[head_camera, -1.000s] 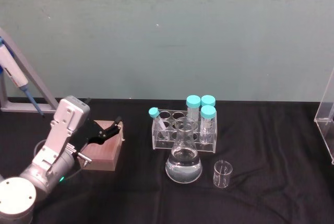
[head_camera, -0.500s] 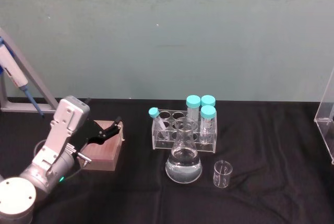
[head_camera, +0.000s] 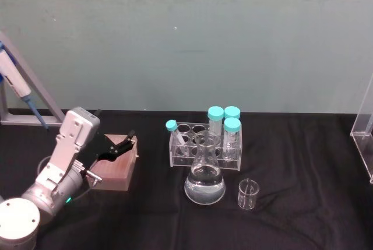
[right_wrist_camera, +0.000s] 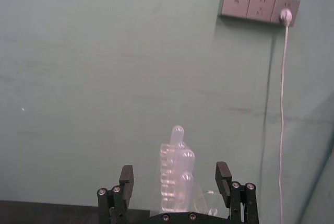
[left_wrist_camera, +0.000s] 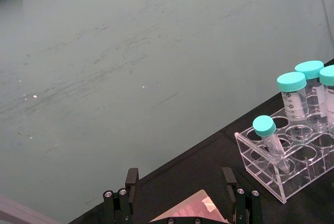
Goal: Place the experimental apparatus aside using one hand.
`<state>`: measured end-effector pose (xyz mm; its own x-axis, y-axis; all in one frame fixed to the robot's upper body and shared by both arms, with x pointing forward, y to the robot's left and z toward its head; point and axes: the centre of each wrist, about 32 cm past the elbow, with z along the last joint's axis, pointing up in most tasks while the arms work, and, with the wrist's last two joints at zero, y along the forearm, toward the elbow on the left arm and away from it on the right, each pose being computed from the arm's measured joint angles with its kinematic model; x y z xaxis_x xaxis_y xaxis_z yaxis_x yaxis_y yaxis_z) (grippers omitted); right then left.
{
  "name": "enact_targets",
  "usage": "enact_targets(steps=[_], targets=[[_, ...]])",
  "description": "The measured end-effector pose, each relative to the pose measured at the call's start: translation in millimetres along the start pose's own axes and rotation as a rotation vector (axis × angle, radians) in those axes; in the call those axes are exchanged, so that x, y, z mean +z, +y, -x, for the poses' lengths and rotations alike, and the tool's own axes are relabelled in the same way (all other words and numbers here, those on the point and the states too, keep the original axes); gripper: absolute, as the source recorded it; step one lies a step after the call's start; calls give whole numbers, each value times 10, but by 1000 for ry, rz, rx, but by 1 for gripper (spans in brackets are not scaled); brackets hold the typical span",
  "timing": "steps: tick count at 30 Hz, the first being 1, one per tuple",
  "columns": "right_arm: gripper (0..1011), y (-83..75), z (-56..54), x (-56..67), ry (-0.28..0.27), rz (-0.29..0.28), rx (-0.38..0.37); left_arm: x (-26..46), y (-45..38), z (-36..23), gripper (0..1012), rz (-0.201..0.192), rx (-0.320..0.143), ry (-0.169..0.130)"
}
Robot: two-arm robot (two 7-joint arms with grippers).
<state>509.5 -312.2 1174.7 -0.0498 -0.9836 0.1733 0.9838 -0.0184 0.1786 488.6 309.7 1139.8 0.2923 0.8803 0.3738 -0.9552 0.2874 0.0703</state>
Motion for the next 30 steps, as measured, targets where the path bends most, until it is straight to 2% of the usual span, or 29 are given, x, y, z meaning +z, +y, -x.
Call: enact_targets(steps=[8, 14, 24, 30], targets=[[1003, -43, 69, 63, -26, -59, 25, 0, 0, 0, 1000, 0, 0, 0], [1003, -64, 126, 108, -40, -100, 71, 0, 0, 0, 1000, 0, 0, 0], [1003, -67, 230, 149, -49, -159, 221, 0, 0, 0, 1000, 0, 0, 0], [1003, -61, 275, 156, -31, -164, 287, 0, 0, 0, 1000, 0, 0, 0]])
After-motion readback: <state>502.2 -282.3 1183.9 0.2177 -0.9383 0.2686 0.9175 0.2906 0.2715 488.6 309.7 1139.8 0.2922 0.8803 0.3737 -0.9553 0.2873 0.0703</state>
